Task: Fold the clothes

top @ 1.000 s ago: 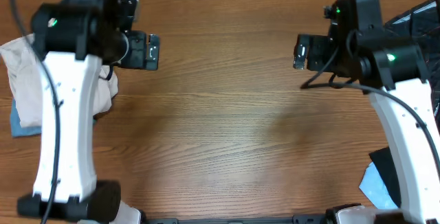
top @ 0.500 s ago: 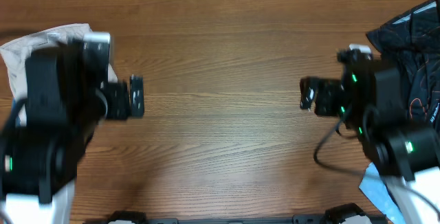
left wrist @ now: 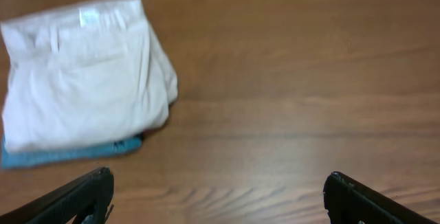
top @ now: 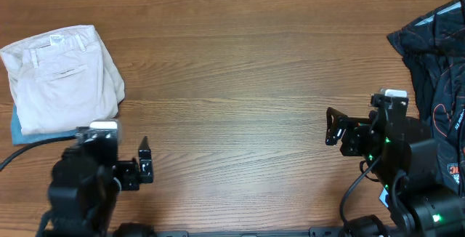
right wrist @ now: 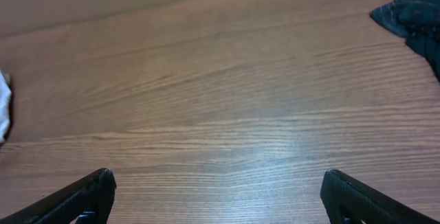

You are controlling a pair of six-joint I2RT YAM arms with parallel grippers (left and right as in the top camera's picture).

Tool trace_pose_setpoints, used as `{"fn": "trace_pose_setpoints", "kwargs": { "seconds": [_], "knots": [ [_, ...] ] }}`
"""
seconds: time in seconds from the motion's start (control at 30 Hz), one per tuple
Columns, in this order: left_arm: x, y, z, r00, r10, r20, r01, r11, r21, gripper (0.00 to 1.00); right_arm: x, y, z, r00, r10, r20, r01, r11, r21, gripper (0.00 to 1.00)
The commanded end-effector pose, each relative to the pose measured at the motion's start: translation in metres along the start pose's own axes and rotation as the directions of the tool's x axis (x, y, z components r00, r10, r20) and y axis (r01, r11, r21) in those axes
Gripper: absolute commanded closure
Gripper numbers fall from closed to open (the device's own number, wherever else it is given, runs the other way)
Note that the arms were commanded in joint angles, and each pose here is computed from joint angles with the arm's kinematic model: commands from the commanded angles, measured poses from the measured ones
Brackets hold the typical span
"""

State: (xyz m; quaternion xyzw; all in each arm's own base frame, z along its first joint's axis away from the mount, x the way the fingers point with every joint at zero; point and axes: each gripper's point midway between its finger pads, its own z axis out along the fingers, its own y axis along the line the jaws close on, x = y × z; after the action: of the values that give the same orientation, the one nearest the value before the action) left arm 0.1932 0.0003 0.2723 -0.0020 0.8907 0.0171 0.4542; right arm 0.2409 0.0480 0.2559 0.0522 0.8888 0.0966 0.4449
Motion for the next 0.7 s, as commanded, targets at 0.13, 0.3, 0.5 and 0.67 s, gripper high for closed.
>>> {"fn": "trace_pose_setpoints", "kwargs": {
  "seconds": [0.13,0.3,0.5,0.67],
  "knots": [
    [0.033,0.005,0.023,0.992,0.033,-0.118,-0.038,0.999,-0.038,0.0,0.003,-0.003,0.005,1.0,0.0,-0.015,0.001,1.0,0.019,0.0],
    [0.046,0.005,0.027,0.986,0.038,-0.165,-0.045,0.998,-0.038,0.0,0.004,-0.003,0.005,1.0,-0.001,-0.017,0.001,1.0,0.02,0.0],
    [0.05,0.005,0.026,0.983,0.04,-0.179,-0.048,0.998,-0.038,0.0,0.004,-0.003,0.005,1.0,-0.001,-0.017,0.001,1.0,0.02,0.0],
    [0.05,0.005,0.026,0.983,0.04,-0.179,-0.047,0.998,-0.038,0.0,0.002,-0.003,0.002,1.0,0.001,-0.005,-0.001,1.0,0.017,0.0]
  ]
}}
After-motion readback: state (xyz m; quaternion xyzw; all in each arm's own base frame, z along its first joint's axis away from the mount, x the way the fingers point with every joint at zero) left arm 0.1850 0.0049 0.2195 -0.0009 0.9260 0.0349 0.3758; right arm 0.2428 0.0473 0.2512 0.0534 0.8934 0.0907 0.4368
